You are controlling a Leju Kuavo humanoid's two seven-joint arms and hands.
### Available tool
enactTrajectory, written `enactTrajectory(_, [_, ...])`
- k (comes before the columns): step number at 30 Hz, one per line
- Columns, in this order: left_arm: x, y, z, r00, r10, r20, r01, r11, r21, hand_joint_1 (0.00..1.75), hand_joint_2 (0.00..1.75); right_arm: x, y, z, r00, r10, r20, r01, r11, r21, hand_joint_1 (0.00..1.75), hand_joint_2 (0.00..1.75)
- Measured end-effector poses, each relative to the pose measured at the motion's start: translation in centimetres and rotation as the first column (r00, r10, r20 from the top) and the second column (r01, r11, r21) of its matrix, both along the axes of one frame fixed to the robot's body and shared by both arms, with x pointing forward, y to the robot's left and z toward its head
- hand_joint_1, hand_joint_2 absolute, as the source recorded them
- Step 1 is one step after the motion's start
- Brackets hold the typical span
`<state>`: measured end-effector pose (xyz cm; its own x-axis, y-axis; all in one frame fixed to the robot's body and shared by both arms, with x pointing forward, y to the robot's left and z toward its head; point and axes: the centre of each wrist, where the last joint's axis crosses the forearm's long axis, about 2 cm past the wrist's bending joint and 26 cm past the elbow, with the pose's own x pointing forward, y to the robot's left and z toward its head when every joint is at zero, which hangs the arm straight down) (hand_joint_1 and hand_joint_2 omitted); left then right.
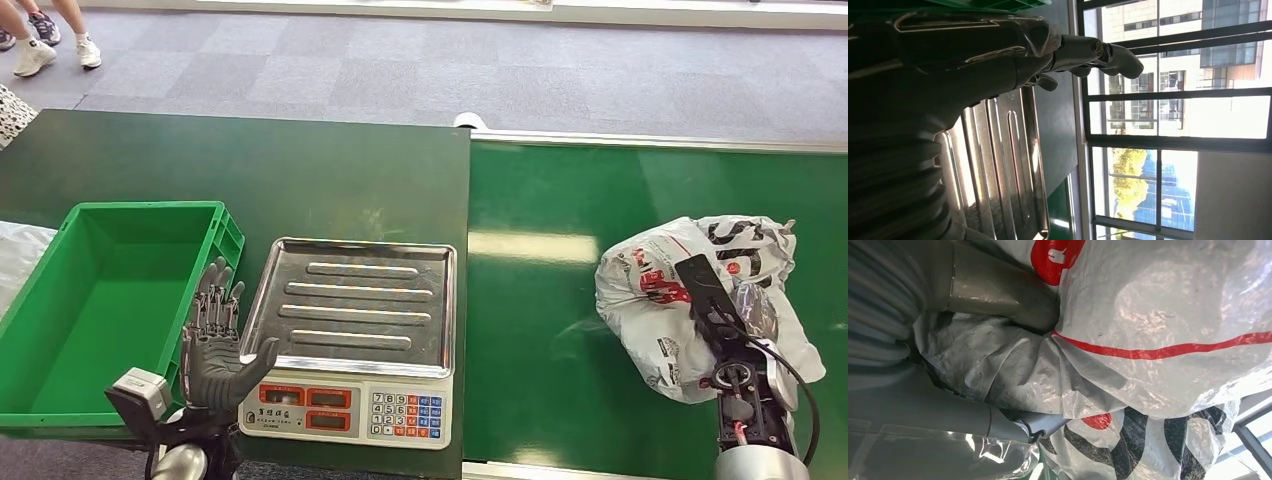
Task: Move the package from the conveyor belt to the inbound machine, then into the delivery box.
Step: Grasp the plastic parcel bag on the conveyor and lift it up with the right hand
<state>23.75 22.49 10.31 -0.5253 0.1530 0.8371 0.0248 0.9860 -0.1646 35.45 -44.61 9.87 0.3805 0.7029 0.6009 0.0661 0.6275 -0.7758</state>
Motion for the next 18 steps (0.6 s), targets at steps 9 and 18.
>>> enactTrajectory(9, [-0.21,0.10,0.04,1.000,0.005,0.002,-0.005,1.000,-0.001,0.00,1.75,0.05,0.63,0.34,1.000,0.011,0.028,-0.011,1.000,-0.004,1.75,1.75])
enactTrajectory(18, [-0.24,0.26,-0.01,1.000,0.012,0.001,-0.012,1.000,0.001,0.00,1.75,0.03,0.80,0.40,0.999,0.017,0.042,-0.017,1.000,-0.004,1.75,1.75])
